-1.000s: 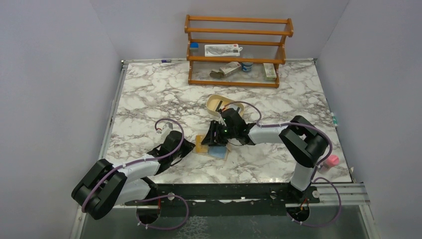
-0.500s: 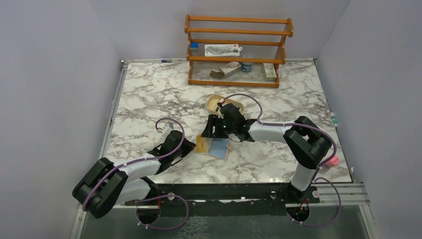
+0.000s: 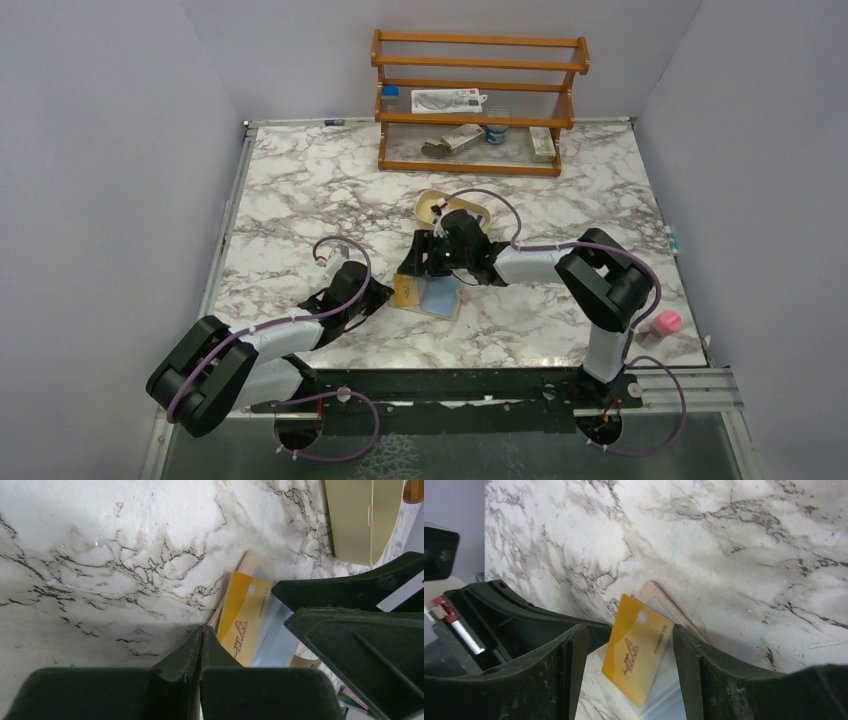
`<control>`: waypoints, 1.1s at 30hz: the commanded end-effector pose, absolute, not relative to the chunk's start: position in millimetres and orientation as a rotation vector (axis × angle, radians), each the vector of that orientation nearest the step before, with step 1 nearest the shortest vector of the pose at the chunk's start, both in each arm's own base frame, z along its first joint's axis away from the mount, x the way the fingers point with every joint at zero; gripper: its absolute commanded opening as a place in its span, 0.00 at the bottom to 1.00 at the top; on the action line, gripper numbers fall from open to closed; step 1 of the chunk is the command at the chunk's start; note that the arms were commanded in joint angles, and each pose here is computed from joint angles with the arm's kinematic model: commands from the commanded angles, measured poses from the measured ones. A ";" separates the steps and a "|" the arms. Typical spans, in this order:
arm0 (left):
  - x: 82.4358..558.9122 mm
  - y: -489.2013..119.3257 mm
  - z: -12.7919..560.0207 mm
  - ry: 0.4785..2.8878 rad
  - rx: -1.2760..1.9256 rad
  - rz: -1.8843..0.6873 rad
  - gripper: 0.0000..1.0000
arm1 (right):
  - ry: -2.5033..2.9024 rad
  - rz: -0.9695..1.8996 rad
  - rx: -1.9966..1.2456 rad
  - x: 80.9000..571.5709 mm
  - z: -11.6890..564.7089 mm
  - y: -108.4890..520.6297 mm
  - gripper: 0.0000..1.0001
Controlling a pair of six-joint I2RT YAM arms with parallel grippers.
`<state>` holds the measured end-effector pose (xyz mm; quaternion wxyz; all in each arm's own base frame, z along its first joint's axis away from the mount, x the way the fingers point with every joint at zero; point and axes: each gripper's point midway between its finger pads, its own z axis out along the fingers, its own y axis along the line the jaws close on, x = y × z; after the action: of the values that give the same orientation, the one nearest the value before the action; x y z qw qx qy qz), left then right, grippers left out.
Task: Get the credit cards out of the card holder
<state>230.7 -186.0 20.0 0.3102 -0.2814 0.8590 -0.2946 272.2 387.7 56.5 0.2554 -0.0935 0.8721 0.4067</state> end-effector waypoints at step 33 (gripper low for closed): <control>208.5 -176.6 -8.1 2.394 -0.736 -0.677 0.00 | 2.481 1.252 -0.240 214.2 36.0 374.6 0.68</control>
<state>231.3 -187.4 19.8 0.3098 -0.2806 0.8586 -0.2970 240.6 382.0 47.7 0.2263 -0.0814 0.8607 0.4487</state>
